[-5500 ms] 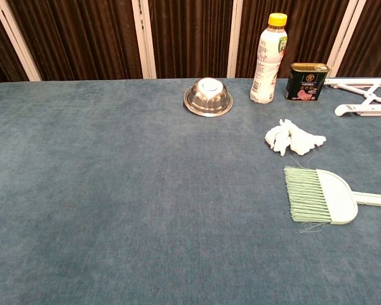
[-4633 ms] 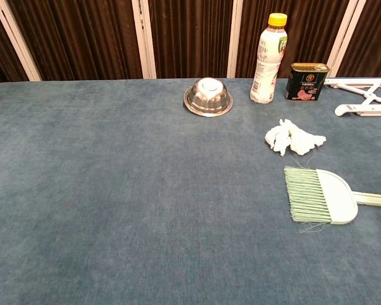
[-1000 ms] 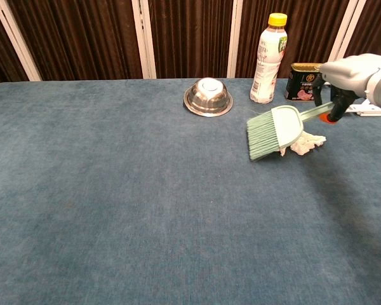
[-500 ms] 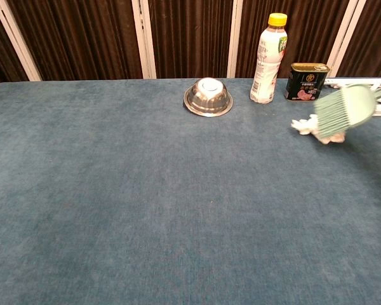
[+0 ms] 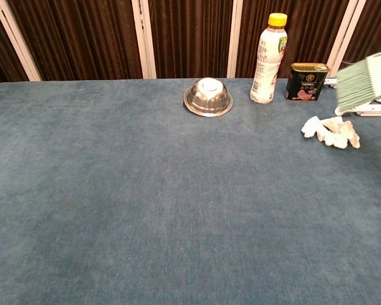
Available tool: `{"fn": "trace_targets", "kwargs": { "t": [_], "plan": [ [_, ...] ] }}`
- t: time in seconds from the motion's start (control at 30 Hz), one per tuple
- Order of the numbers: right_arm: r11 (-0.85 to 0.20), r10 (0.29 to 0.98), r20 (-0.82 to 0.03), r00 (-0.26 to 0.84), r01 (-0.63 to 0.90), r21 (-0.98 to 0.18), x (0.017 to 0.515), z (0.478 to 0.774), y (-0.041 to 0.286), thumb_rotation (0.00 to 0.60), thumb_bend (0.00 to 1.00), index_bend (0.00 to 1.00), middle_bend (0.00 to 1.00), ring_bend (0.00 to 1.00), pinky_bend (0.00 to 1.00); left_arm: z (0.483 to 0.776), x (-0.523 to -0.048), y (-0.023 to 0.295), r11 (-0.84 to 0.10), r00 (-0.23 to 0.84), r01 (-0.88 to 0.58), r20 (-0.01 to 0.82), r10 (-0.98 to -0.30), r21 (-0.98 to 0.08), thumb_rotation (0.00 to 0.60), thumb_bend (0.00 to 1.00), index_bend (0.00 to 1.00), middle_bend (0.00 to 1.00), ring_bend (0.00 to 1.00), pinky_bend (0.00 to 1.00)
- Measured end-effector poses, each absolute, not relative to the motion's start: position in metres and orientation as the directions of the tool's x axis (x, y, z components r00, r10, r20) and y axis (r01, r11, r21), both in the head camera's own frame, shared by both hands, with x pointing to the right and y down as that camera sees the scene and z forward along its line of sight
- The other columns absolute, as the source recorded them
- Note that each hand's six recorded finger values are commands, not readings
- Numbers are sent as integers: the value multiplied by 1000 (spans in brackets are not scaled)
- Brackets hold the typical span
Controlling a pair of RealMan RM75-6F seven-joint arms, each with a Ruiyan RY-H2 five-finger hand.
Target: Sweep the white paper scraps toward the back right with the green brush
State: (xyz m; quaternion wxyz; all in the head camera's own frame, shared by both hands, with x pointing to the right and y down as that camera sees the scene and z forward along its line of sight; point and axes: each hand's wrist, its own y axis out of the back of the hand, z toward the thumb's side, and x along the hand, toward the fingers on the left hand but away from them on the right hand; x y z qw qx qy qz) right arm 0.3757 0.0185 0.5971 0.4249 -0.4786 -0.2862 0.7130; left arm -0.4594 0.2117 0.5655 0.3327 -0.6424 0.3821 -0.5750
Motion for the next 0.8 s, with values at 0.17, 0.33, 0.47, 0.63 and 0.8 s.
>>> {"fn": "trace_targets", "kwargs": {
  "t": [0.17, 0.33, 0.47, 0.63, 0.8],
  "plan": [
    [-477, 876, -470, -106, -327, -815, 341, 607, 28, 600, 489, 805, 950, 966, 899, 567, -458, 211, -490, 52, -105, 487, -872, -865, 600, 0, 0, 0, 0, 0],
    [-494, 862, -503, -68, -337, -802, 313, 629, 31, 600, 489, 805, 950, 966, 899, 567, -461, 210, -489, 47, -105, 487, -872, -866, 600, 0, 0, 0, 0, 0],
    [-511, 851, -521, -72, -349, -786, 305, 647, 30, 600, 488, 804, 950, 966, 899, 568, -464, 210, -491, 37, -108, 491, -871, -864, 600, 0, 0, 0, 0, 0],
    [-537, 835, -542, -98, -365, -761, 307, 667, 29, 600, 489, 805, 950, 966, 899, 568, -469, 208, -495, 17, -118, 496, -868, -861, 600, 0, 0, 0, 0, 0],
    [-559, 822, -553, -136, -379, -738, 321, 680, 27, 600, 488, 805, 950, 966, 899, 567, -470, 209, -494, 7, -123, 497, -868, -861, 600, 0, 0, 0, 0, 0]
  ]
}}
